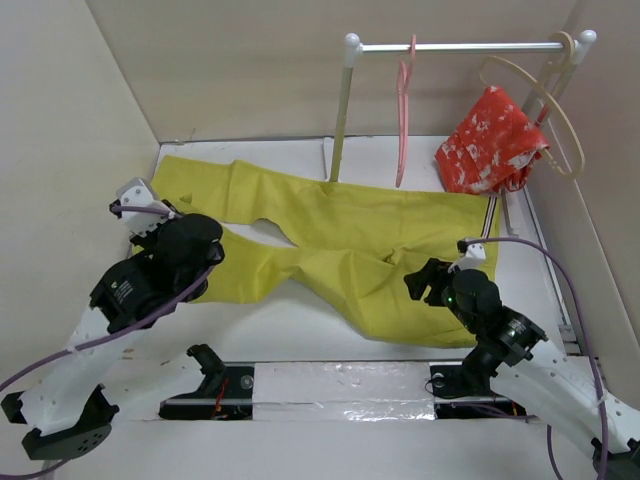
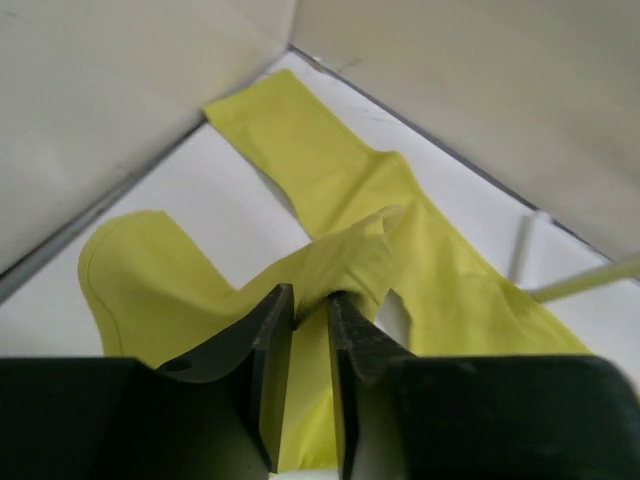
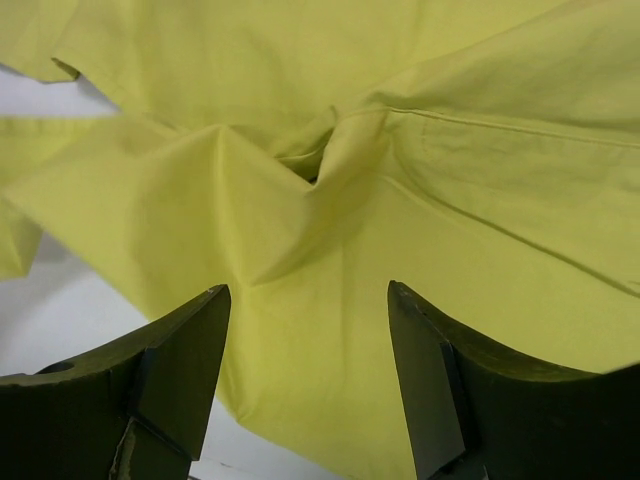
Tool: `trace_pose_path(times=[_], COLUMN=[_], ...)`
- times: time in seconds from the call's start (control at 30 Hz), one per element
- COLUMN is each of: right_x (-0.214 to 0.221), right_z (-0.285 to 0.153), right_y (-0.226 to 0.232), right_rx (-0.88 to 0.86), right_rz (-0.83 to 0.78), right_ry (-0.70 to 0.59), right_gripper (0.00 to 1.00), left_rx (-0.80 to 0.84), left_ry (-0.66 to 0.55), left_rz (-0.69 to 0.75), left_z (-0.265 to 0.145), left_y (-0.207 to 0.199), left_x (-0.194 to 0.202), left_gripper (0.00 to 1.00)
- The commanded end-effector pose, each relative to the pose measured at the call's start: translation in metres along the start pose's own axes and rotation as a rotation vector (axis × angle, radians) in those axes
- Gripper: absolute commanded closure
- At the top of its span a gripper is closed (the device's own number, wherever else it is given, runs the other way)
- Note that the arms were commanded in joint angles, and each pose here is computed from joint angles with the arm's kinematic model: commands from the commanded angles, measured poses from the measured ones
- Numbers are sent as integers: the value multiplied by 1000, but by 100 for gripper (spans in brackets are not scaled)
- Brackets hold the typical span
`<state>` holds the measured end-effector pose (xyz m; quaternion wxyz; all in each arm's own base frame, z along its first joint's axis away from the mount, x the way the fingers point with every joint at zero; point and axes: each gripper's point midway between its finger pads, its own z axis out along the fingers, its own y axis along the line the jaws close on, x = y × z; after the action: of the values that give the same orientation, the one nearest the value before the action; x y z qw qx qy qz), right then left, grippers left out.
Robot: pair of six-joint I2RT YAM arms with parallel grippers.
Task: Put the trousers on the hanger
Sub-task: Flatten out the trousers at the center of the board.
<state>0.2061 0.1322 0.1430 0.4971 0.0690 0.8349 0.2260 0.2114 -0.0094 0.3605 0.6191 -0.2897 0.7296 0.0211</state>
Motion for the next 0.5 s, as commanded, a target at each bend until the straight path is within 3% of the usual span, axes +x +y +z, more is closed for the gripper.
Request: trace_pose_path(times=[0.0,0.1,0.17,0.27,0.3,0.33,0.43,0.47], right_x=[-12,-13,-14,-18,-18,-19,-24,-25], right_z=[-2,-6,-7,-6,-5,-5,-1,1], right_y=[-8,-5,-4,-3,-5,-6,-8,-8], right_rx=[57,40,34,37,49,59,80,85], right_rz=[33,35,36,22,15,10,3,1], right_ry=[-43,-43,-48,-57,-50,-48,-65,-67], right_gripper=[31,31,31,31,31,31,34,38], left_rx=[-238,-319,-310,-282,-280,-273,-137,-26], left_ry=[-198,-264,-263,-258,-245,-235,-121,-26], left_rz=[42,-32,32,-9,2,0,57,76], left_z=[12,8,2,1,0,2,18,22], left_y=[40,73,86,89,90,87,40,13], left_x=[-17,-32,-34,-31,-28,-25,-2,19], left_gripper=[81,75,68,45,31,26,27,29])
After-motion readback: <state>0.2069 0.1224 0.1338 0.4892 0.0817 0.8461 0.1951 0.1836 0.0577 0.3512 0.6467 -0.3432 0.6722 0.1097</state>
